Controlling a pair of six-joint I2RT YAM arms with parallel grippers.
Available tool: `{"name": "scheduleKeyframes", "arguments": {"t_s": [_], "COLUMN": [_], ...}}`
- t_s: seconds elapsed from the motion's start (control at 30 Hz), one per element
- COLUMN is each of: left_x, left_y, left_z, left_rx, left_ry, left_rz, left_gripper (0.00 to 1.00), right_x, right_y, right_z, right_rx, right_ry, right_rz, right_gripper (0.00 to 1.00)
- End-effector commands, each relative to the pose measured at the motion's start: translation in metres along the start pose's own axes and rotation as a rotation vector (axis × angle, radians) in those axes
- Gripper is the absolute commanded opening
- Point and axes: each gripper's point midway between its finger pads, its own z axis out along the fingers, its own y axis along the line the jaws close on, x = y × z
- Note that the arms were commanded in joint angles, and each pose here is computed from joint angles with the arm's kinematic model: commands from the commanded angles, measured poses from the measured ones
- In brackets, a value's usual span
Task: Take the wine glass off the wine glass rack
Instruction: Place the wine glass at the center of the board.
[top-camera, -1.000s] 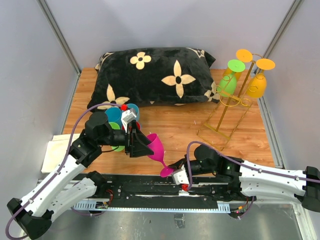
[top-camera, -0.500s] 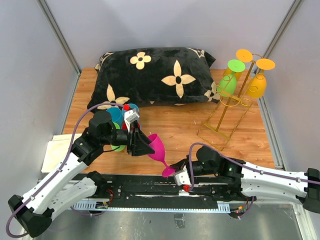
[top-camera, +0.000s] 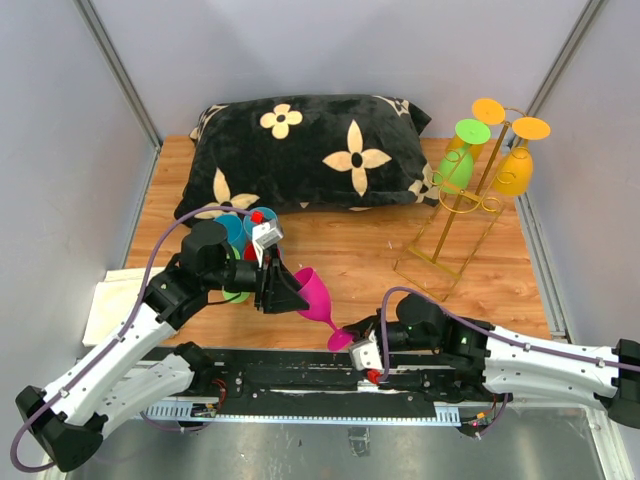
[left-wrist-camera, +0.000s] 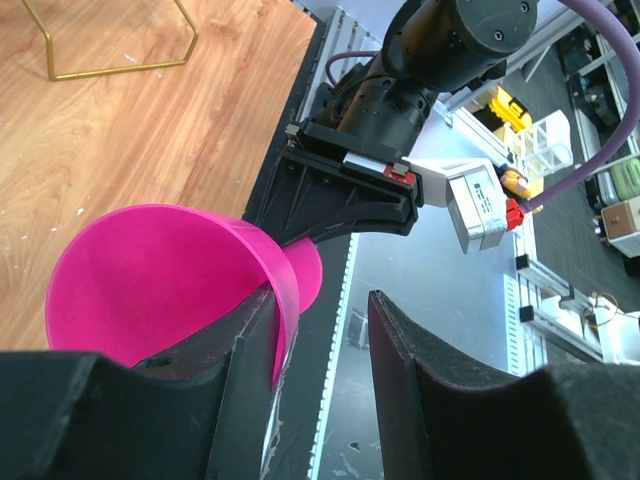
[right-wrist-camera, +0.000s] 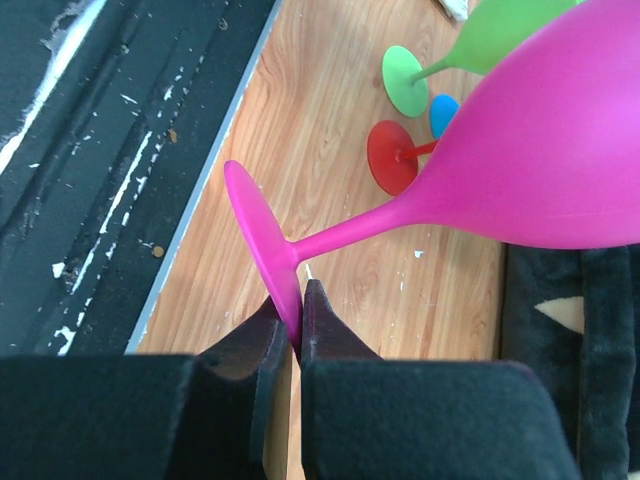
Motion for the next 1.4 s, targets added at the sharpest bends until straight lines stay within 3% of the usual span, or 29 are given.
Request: {"name": "scheduleKeyframes", "arguments": {"t_s": [0.0, 0.2, 0.4, 0.63, 1.07, 1.37], "left_x": [0.015, 0.017, 0.013, 0.005, -0.049, -0.085], "left_y": [-0.026, -0.02, -0.018, -0.014, 0.02, 0.085], "left_z": [-0.001, 0.001, 0.002, 0.001, -0.017, -0.017], "left_rx": [0.113, 0.081, 0.066, 0.018, -0.318, -0.655], "left_ry": [0.086, 0.103, 0.095, 0.062, -0.092, -0.138], "left_rz": [-0.015, -0.002, 0.013, 0.027, 0.07, -0.007], "left_gripper": [0.41, 0.3, 0.01, 0.01, 0.0, 0.01], "right_x": [0.007, 0.008, 0.008, 0.01, 0.011, 0.009], "right_y": [-0.043, -0.047, -0.049, -0.047, -0.045, -0.045], "right_z": [-0.011, -0.014, -0.015, -0.015, -0.021, -0.029], "right_rx": [0.211, 0.241, 0.248, 0.245, 0.257, 0.277], "right_ry": [0.067, 0.074, 0.076, 0.083, 0.083, 0.078], "right_rz": [0.018, 0.014, 0.015, 0.018, 0.034, 0.04], "right_gripper": [0.03, 0.03, 0.05, 0.15, 0.67, 0.74]}}
